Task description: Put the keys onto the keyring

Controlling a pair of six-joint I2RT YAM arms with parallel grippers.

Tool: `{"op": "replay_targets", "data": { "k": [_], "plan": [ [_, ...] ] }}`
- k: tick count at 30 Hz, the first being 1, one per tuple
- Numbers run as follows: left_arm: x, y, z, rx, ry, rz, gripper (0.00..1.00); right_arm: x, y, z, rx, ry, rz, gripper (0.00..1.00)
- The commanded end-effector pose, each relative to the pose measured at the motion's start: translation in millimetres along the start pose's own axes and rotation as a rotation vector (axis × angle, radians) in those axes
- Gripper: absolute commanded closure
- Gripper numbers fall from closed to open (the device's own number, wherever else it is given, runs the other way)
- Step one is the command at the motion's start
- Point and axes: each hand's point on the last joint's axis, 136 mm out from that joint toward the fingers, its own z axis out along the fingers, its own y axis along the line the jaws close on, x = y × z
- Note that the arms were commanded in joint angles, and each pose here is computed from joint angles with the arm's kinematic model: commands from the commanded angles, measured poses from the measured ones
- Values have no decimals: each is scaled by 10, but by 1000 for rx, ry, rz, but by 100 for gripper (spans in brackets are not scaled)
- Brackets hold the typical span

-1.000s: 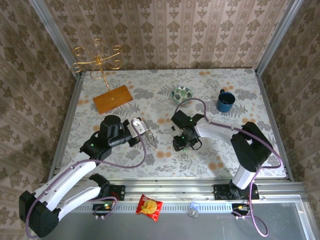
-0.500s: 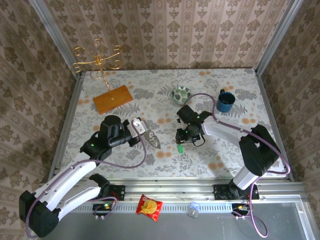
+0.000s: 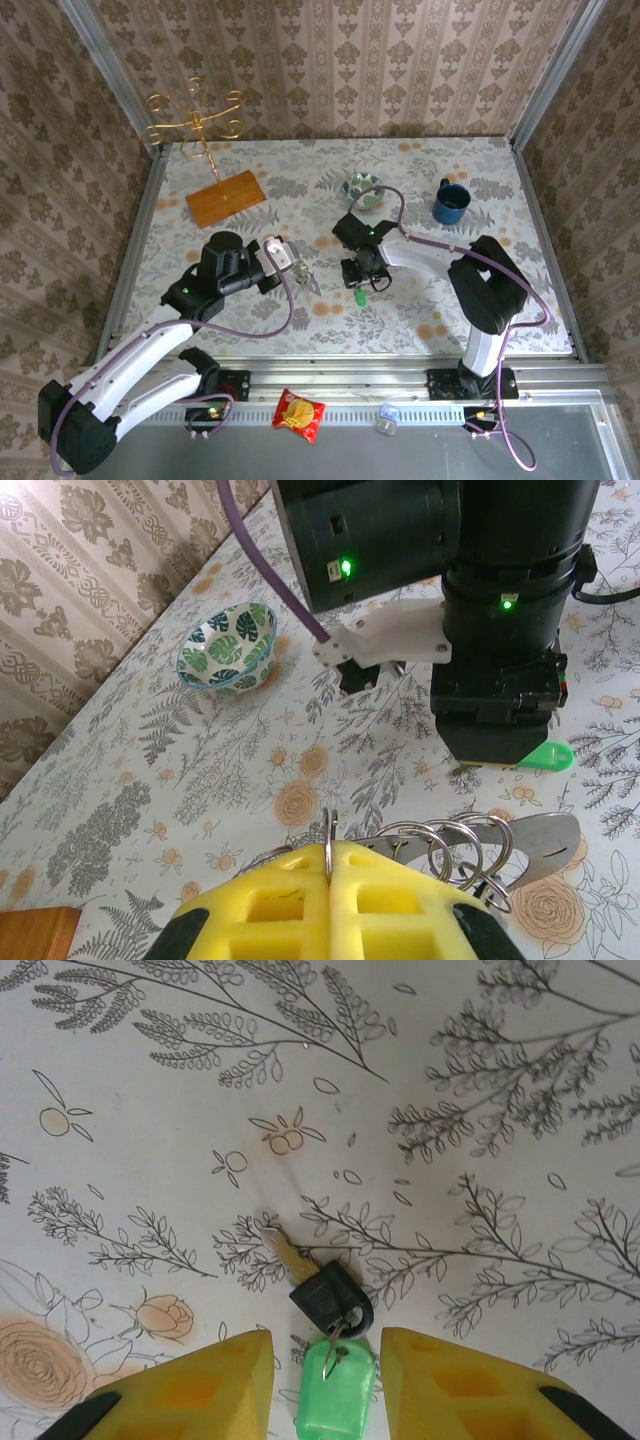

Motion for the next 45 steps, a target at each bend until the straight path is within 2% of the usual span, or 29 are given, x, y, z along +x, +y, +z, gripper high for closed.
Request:
{"op": "replay_targets", "data": {
  "k": [1,5,19,28,39,45],
  "plan": [
    [-112,39,-18,-20,-42,16,100,50,-124,14,91,26,-35,67],
    [-108,43,-19,-23,-40,16,100,86,-60,73,90,47,-50,69],
    [-111,47,-36,-25,-35,26,100,78,-69,73,119,43,-59,86],
    [-111,51,-44,-26,-31,33,100,104,-64,82,118,55,-63,84],
    [-115,57,-50,-30,-31,34,100,119,-71,93,121,62,-67,86],
    [-107,59,-47,-32,-28,34,100,112,-67,48,116,52,-69,96]
  ]
}}
